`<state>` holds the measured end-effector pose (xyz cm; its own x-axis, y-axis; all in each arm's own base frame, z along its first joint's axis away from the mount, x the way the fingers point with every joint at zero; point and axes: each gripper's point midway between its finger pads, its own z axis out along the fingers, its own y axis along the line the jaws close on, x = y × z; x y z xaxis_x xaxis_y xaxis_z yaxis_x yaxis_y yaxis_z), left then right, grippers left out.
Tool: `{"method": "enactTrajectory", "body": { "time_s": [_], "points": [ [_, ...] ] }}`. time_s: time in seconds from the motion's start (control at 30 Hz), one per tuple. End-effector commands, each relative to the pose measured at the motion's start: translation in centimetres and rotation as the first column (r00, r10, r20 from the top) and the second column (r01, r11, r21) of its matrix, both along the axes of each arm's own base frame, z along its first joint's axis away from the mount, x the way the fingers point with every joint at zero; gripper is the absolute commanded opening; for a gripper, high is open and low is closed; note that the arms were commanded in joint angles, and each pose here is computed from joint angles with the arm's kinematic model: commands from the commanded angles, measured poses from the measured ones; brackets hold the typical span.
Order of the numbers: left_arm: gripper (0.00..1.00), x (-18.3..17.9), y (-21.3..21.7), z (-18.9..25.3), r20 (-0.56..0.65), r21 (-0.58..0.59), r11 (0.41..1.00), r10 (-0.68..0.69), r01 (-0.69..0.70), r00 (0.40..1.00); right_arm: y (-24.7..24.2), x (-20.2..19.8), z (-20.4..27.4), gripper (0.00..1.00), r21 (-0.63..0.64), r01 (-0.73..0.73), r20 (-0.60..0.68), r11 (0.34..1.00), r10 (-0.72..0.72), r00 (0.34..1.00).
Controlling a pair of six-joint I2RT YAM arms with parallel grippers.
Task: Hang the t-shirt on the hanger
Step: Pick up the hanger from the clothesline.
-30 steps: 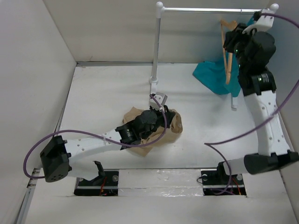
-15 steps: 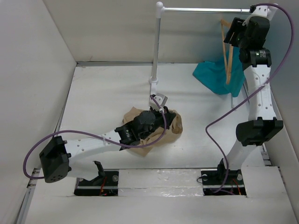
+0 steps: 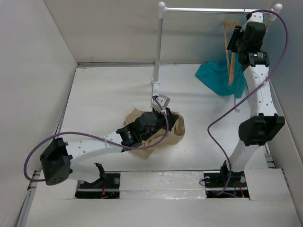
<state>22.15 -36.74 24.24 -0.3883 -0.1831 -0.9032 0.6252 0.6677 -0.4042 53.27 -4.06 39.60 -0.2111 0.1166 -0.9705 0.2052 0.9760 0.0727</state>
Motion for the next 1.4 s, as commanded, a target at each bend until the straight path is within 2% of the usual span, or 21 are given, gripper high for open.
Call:
{"method": "enactTrajectory", "body": {
  "time_s": [0.0, 0.1, 0.2, 0.43, 0.5, 0.67, 0.77, 1.1, 1.37],
  "points": [
    [0.00, 0.2, -0.4, 2.0, 0.039, -0.066, 0.998, -0.012, 0.014, 0.999, -0.4, 0.4, 1.8, 0.44, -0.026, 0.008, 0.066, 1.000, -0.007, 0.998],
    [0.00, 0.2, -0.3, 2.1, 0.040, -0.071, 0.997, -0.012, 0.014, 0.999, -0.4, 0.5, 1.5, 0.43, -0.030, 0.006, 0.059, 1.000, -0.004, 0.998],
    [0.00, 0.2, -0.3, 2.1, 0.041, -0.073, 0.997, -0.012, 0.014, 0.999, -0.4, 0.7, 0.7, 0.38, -0.035, 0.003, 0.043, 0.999, -0.001, 0.999],
    [0.00, 0.2, -0.1, 2.1, 0.041, -0.073, 0.997, -0.007, 0.010, 0.999, -0.6, 1.2, -1.1, 0.37, -0.024, -0.001, 0.006, 1.000, 0.001, 1.000],
    [0.00, 0.2, 0.0, 2.1, 0.041, -0.073, 0.997, -0.004, 0.007, 0.999, -0.7, 1.3, -1.4, 0.30, -0.025, 0.000, 0.003, 1.000, 0.000, 1.000],
    [0.00, 0.1, 0.0, 2.3, 0.043, -0.079, 0.997, -0.004, 0.007, 0.999, -0.9, 0.9, 0.0, 0.06, -0.029, 0.013, 0.041, 0.999, -0.012, 0.999],
    [0.00, 0.1, 0.1, 2.3, 0.040, -0.083, 0.996, -0.005, 0.008, 0.999, -0.9, 0.6, 1.0, 0.00, -0.032, 0.015, 0.064, 0.999, -0.013, 0.998],
    [0.00, 0.0, 0.4, 2.5, 0.047, -0.092, 0.996, -0.003, 0.007, 0.999, -0.6, -1.3, 5.2, 0.00, -0.063, 0.020, 0.169, 0.998, -0.009, 0.986],
    [0.00, -0.1, 0.5, 2.8, 0.050, -0.095, 0.995, -0.004, 0.009, 0.999, 0.0, -2.4, 6.6, 0.00, -0.076, 0.018, 0.199, 0.997, -0.003, 0.980]
  ]
}}
